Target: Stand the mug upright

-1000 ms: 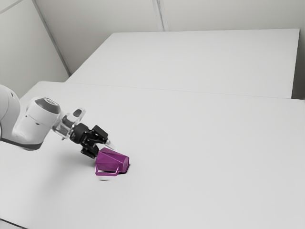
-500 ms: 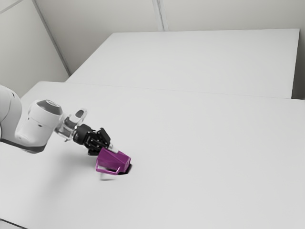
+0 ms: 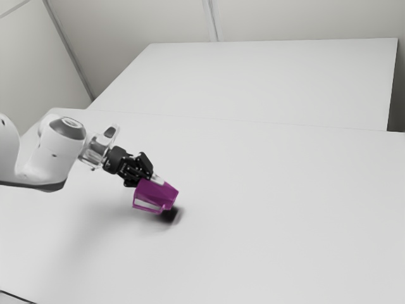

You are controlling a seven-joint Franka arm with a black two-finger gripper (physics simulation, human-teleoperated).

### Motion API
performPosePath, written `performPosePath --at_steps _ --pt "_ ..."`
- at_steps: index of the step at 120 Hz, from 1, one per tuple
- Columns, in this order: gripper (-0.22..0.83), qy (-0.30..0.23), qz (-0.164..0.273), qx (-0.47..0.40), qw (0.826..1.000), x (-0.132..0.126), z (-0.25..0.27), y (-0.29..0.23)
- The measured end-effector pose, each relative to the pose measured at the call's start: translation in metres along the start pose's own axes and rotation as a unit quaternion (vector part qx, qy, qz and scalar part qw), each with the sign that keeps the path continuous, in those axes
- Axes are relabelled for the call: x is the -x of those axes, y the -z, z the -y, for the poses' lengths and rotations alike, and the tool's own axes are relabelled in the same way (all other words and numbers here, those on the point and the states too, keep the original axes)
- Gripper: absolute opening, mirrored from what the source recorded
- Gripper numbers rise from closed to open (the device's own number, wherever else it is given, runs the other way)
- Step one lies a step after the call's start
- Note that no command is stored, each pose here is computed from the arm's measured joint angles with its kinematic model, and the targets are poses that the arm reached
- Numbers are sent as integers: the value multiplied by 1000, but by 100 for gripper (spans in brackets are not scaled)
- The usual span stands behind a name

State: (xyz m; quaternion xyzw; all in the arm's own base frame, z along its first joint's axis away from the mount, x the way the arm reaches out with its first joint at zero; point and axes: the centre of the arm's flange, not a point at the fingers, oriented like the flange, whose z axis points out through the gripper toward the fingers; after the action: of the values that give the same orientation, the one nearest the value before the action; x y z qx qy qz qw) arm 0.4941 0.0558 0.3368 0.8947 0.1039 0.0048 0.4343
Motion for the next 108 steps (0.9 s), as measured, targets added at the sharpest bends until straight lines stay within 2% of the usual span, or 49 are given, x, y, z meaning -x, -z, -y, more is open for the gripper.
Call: performPosePath --at_steps 15,35,62,85,108 --pt "-14 -28 -2 -91 995 -2 -31 -10" --pt "-14 -44 0 -216 975 1 -62 -27" --pt "-14 54 -41 -281 957 11 -42 -10" --pt "-14 76 -70 -346 932 10 -45 -13" --pt "-14 116 -98 -370 916 9 -47 -15"
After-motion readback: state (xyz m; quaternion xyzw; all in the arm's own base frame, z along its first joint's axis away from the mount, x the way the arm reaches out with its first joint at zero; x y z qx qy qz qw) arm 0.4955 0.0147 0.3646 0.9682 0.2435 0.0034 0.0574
